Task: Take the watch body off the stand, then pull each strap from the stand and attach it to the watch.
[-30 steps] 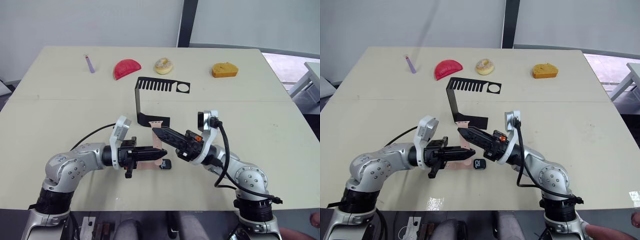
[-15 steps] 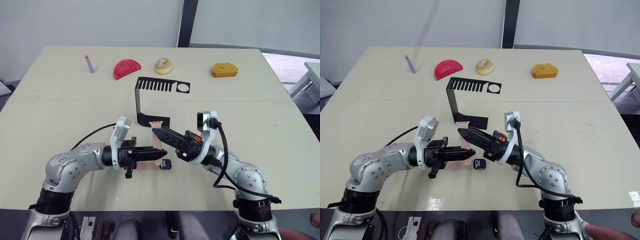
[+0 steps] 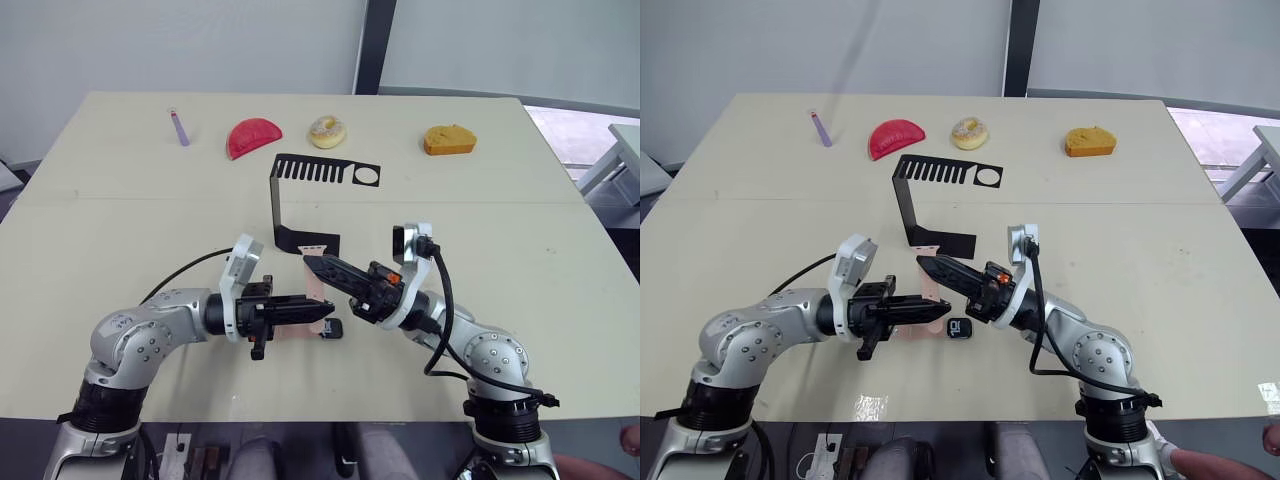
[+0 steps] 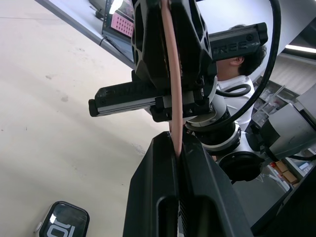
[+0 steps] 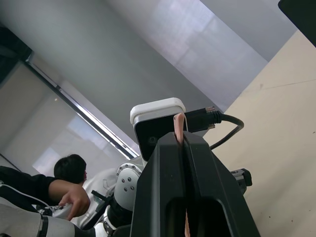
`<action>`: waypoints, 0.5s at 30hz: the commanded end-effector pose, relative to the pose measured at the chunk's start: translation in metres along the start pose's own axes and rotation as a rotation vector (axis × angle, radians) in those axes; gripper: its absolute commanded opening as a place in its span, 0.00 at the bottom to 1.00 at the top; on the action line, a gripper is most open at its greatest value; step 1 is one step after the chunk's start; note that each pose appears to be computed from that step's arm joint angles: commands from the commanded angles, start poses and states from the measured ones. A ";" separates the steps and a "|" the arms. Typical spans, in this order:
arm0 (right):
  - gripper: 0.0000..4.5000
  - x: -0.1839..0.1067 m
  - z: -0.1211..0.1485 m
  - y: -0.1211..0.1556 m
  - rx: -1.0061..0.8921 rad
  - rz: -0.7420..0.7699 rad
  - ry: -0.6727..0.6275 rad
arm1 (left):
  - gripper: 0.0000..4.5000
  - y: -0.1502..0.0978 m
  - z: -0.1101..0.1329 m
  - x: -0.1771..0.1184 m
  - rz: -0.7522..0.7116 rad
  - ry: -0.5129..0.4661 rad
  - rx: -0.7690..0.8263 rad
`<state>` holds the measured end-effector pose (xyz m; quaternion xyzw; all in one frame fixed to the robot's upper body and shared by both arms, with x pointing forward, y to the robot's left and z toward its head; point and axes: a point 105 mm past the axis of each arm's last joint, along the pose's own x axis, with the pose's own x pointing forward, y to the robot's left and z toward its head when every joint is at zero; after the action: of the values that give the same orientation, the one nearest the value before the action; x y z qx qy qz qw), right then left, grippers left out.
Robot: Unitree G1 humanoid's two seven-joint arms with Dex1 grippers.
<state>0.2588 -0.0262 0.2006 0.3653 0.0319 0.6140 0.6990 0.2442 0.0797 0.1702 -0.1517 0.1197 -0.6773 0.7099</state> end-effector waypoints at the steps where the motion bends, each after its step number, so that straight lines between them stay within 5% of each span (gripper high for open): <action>1: 0.00 0.002 0.005 0.010 -0.014 0.058 -0.032 | 0.00 -0.006 0.004 0.002 -0.020 -0.008 0.038; 7: 0.00 0.001 0.006 0.013 -0.039 0.067 -0.026 | 0.00 -0.007 0.006 0.001 -0.010 -0.008 0.091; 10: 0.00 -0.002 0.011 0.018 -0.112 0.069 -0.013 | 0.20 -0.003 0.016 -0.005 0.070 -0.020 0.238; 15: 0.00 -0.022 0.016 0.023 -0.270 0.050 0.102 | 0.77 -0.004 0.028 -0.041 0.171 -0.013 0.301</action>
<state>0.2512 -0.0448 0.2059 0.2734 0.0063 0.6326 0.7246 0.2517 0.1075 0.1815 -0.0607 0.0536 -0.6329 0.7700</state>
